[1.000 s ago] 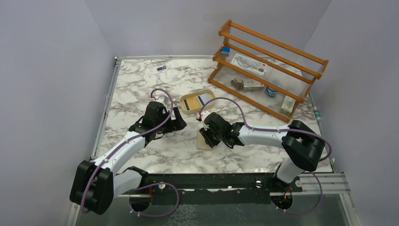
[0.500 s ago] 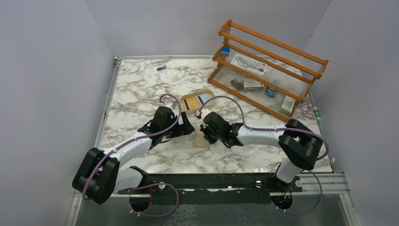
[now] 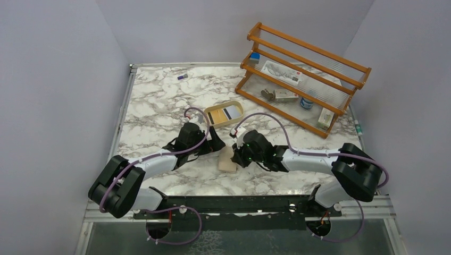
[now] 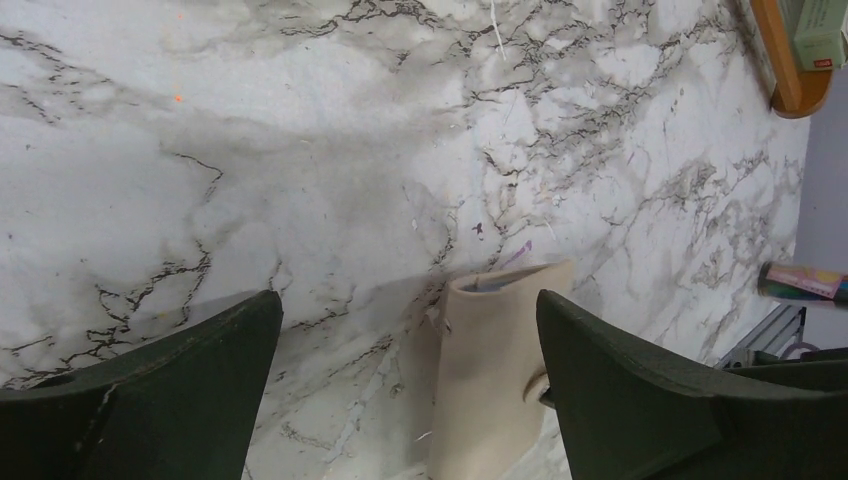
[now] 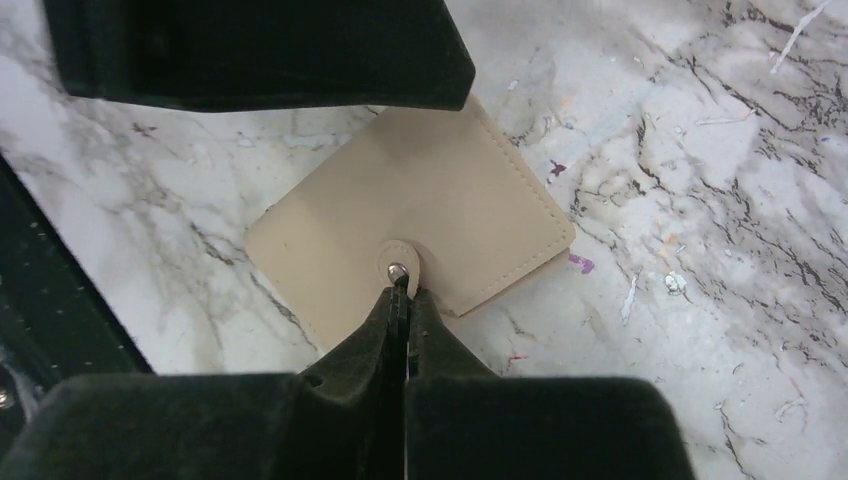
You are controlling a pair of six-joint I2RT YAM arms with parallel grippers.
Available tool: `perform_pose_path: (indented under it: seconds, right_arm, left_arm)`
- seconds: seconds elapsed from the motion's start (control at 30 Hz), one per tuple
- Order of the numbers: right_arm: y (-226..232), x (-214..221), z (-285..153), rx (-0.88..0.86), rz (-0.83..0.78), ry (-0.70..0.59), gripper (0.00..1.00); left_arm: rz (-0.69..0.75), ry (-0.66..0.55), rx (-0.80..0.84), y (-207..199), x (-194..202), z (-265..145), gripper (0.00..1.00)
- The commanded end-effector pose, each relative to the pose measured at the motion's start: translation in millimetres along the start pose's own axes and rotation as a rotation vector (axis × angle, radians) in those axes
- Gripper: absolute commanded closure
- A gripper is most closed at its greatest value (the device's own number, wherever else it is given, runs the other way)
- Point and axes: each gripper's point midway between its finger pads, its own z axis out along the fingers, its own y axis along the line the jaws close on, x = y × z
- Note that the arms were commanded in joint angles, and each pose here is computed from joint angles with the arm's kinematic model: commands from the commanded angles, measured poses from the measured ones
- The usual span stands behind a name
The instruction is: Take the credit cards out of the card holder
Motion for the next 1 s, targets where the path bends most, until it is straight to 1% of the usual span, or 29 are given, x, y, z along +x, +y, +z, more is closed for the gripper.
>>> perform_pose_path:
  seconds: [0.0, 0.1, 0.13, 0.2, 0.33, 0.37, 0.43, 0.5, 0.6, 0.63, 0.67, 0.83, 0.97]
  right_arm:
    - [16.4, -35.2, -14.6, -0.104, 0.008, -0.142, 0.99]
    - [16.6, -38.5, -16.6, -0.111, 0.006, -0.155, 0.99]
    - [16.5, -39.2, -16.5, -0.112, 0.007, -0.158, 0.99]
    - [15.3, -40.3, -15.9, -0.110, 0.017, -0.162, 0.99]
    - [12.4, -43.2, -14.8, -0.107, 0.028, -0.171, 0.99]
    - [12.5, -43.8, -14.7, -0.110, 0.032, -0.174, 0.99]
    - [12.6, -45.5, -15.1, -0.115, 0.034, -0.182, 0.99]
    - [13.3, -48.9, -16.6, -0.122, 0.036, -0.195, 0.99]
    - [13.7, -52.5, -19.7, -0.128, 0.037, -0.204, 0.99]
    - [14.3, -53.7, -21.4, -0.130, 0.037, -0.208, 0.99]
    - [14.8, -55.7, -23.5, -0.133, 0.036, -0.215, 0.99]
    - [14.3, -63.2, -39.5, -0.147, 0.046, -0.271, 0.99]
    - [14.4, -72.1, -58.6, -0.190, 0.066, -0.338, 0.99]
  left_arm:
    - [-0.033, -0.051, 0.093, -14.2, -4.7, 0.4, 0.05]
    - [-0.051, -0.041, 0.202, -31.9, -1.1, -3.8, 0.16]
    - [-0.054, -0.035, 0.228, -36.1, 0.0, -5.1, 0.18]
    - [-0.055, -0.030, 0.270, -43.1, 1.3, -8.9, 0.19]
    - [-0.032, -0.035, 0.356, -59.5, -0.1, -21.6, 0.25]
    - [-0.027, -0.025, 0.379, -63.7, 1.2, -24.3, 0.27]
    - [-0.023, 0.001, 0.413, -70.0, 4.4, -27.1, 0.36]
    - [-0.030, 0.025, 0.430, -72.4, 8.5, -27.6, 0.52]
    - [-0.047, 0.050, 0.437, -72.3, 13.2, -27.0, 0.83]
    - [-0.052, 0.055, 0.439, -72.4, 14.1, -27.3, 0.97]
    - [-0.059, 0.055, 0.439, -72.6, 14.2, -27.8, 1.00]
    - [-0.055, 0.000, 0.433, -72.4, 6.0, -33.3, 1.00]
    - [-0.031, -0.028, 0.370, -63.2, 1.1, -31.1, 1.00]
